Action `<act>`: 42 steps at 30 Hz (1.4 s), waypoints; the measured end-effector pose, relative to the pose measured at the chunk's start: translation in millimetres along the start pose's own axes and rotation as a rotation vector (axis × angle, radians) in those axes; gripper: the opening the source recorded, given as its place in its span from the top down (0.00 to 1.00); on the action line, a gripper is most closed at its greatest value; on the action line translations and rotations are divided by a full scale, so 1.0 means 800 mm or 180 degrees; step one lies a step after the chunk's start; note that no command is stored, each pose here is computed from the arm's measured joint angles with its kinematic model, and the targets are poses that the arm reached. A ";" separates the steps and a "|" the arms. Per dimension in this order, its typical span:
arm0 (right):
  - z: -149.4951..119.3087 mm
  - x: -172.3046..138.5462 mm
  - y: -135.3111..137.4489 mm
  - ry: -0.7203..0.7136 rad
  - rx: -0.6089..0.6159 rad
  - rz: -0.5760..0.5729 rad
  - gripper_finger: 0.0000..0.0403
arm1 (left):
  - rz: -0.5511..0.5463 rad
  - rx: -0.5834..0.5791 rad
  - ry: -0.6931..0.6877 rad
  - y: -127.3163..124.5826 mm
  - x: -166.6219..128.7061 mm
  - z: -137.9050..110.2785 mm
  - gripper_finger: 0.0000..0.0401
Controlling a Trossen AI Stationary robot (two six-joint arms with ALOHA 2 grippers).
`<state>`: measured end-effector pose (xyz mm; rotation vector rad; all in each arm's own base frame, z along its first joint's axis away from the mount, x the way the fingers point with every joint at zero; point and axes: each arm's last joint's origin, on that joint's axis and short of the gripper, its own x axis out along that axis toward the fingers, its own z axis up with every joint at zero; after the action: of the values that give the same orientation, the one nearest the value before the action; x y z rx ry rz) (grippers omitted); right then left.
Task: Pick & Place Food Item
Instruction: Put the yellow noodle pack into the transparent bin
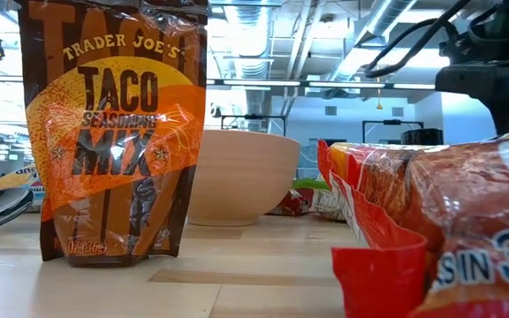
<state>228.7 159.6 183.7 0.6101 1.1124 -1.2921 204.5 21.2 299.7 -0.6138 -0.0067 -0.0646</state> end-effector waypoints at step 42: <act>-0.002 0.016 0.003 -0.0221 0.0031 0.0164 0.74 | 0.0002 0.0000 0.0002 0.000 0.000 0.000 1.00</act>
<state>229.0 155.8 171.0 0.5933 1.0278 -1.2660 204.5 21.3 299.6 -0.6140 -0.0059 -0.0644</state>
